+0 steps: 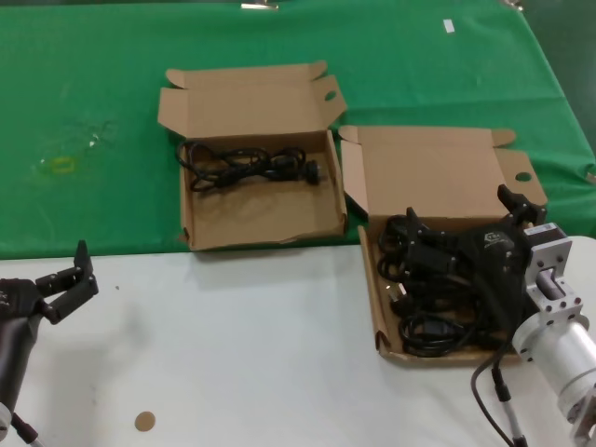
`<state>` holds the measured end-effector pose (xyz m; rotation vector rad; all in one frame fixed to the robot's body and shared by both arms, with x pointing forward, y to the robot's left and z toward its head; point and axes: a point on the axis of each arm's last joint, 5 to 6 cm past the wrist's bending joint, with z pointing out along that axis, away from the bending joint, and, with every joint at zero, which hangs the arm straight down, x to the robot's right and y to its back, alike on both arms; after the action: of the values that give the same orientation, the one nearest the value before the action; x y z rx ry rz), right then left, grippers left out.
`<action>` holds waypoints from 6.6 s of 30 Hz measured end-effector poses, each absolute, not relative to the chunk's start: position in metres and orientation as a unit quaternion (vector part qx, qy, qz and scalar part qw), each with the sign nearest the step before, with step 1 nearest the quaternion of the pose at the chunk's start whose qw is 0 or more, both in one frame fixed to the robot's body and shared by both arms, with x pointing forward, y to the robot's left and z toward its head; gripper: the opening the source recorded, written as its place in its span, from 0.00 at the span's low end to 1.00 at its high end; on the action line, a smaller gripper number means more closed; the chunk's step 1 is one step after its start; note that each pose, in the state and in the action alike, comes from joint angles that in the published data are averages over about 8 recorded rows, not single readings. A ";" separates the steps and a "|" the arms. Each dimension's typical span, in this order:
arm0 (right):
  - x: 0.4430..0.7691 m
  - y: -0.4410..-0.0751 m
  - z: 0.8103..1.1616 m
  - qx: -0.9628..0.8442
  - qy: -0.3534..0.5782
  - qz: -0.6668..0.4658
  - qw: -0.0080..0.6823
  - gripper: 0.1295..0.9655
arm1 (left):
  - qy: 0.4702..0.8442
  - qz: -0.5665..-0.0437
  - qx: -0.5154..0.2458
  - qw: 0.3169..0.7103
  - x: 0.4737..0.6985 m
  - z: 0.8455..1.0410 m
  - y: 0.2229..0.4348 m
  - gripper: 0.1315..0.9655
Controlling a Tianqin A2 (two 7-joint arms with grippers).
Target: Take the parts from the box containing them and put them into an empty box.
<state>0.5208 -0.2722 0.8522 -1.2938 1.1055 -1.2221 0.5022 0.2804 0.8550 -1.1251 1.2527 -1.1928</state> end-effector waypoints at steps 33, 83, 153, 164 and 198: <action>0.521 -0.272 0.852 -0.535 0.457 -0.505 0.500 1.00 | 0.521 -0.496 -0.468 0.513 0.502 0.855 0.280 1.00; 0.521 -0.272 0.852 -0.535 0.457 -0.505 0.500 1.00 | 0.521 -0.496 -0.468 0.513 0.502 0.855 0.280 1.00; 0.521 -0.272 0.852 -0.535 0.457 -0.505 0.500 1.00 | 0.521 -0.496 -0.468 0.513 0.502 0.855 0.280 1.00; 0.521 -0.272 0.852 -0.535 0.457 -0.505 0.500 1.00 | 0.521 -0.496 -0.468 0.513 0.502 0.855 0.280 1.00; 0.521 -0.272 0.852 -0.535 0.457 -0.505 0.500 1.00 | 0.521 -0.496 -0.468 0.513 0.502 0.855 0.280 1.00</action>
<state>0.5208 -0.2722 0.8521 -1.2938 1.1055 -1.2221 0.5022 0.2804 0.8550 -1.1251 1.2527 -1.1928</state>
